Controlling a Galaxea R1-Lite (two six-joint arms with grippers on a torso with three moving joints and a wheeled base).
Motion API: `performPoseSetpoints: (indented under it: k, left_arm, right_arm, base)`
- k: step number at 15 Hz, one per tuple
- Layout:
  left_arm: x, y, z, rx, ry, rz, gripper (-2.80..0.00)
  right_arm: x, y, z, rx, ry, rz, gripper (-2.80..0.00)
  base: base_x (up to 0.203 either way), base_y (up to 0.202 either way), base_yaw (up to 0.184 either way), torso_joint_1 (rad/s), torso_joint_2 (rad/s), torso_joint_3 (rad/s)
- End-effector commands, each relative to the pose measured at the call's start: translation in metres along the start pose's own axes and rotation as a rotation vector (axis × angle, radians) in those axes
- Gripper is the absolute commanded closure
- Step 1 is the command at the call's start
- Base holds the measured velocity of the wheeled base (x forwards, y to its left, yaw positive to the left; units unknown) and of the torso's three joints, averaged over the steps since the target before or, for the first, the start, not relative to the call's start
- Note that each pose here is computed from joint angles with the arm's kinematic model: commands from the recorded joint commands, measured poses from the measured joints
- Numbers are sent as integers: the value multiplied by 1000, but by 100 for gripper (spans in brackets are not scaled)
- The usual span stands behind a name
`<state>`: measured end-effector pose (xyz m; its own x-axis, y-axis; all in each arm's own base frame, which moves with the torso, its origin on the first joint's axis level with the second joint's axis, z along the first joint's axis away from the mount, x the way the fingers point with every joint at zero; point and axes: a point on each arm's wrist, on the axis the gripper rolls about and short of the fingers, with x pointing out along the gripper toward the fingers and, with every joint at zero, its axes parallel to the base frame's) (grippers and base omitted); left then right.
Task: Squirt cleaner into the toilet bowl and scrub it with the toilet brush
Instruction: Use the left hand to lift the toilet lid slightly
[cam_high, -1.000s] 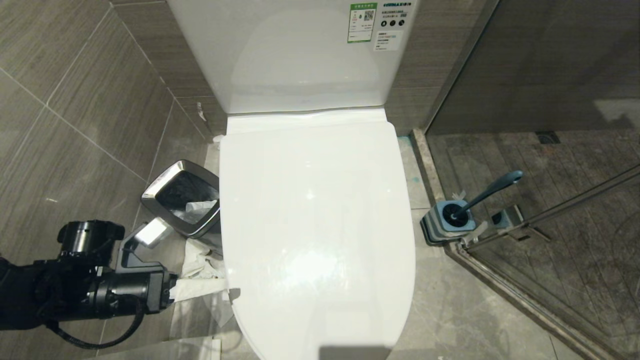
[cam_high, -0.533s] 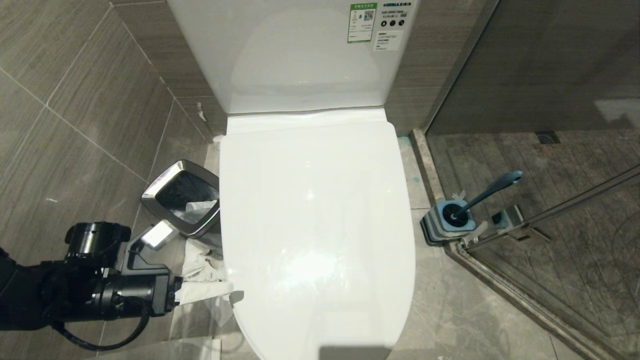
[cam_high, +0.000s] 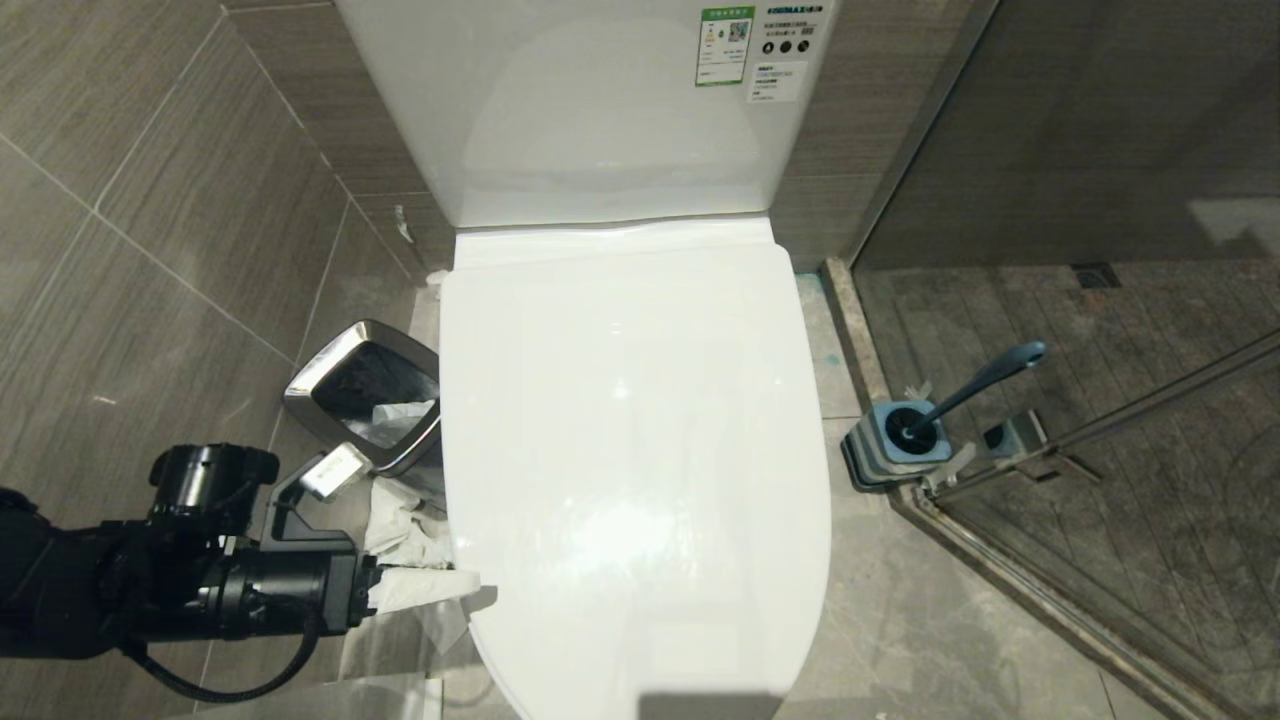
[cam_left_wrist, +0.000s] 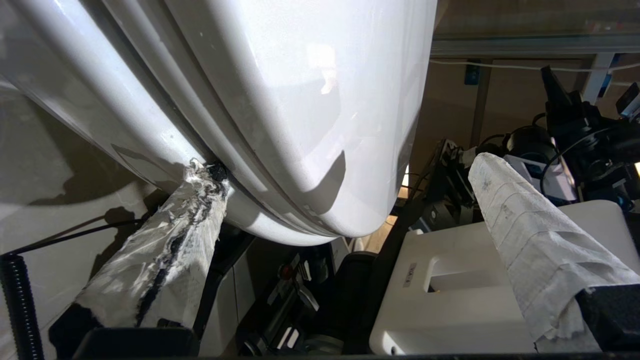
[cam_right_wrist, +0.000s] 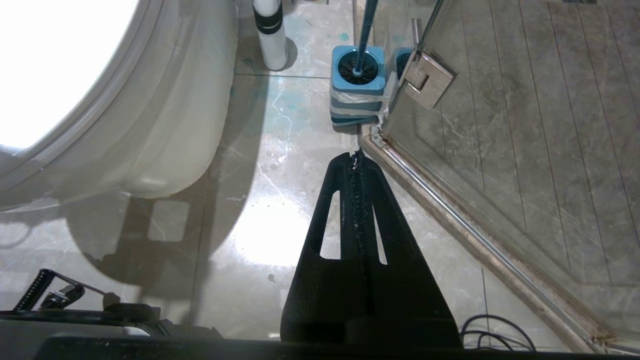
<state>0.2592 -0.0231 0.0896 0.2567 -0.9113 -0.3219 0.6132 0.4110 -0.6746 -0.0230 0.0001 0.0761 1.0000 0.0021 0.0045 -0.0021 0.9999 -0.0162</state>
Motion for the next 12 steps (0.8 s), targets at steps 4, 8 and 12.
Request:
performPoseSetpoints:
  k: [4, 8, 12]
  left_arm:
    - [13, -8, -3, 20, 42, -36, -280]
    - [25, -25, -3, 53, 77, -87, -280]
    - [23, -37, 0, 34, 75, -131, -280]
  right_arm:
    - [0, 0, 0, -1, 1, 1, 0]
    - [0, 0, 0, -1, 0, 1, 0]
    - [0, 0, 0, -1, 1, 1, 0]
  base:
    - [0, 0, 0, 0, 0, 0]
    - [0, 0, 0, 0, 0, 0]
    - [0, 0, 0, 0, 0, 0]
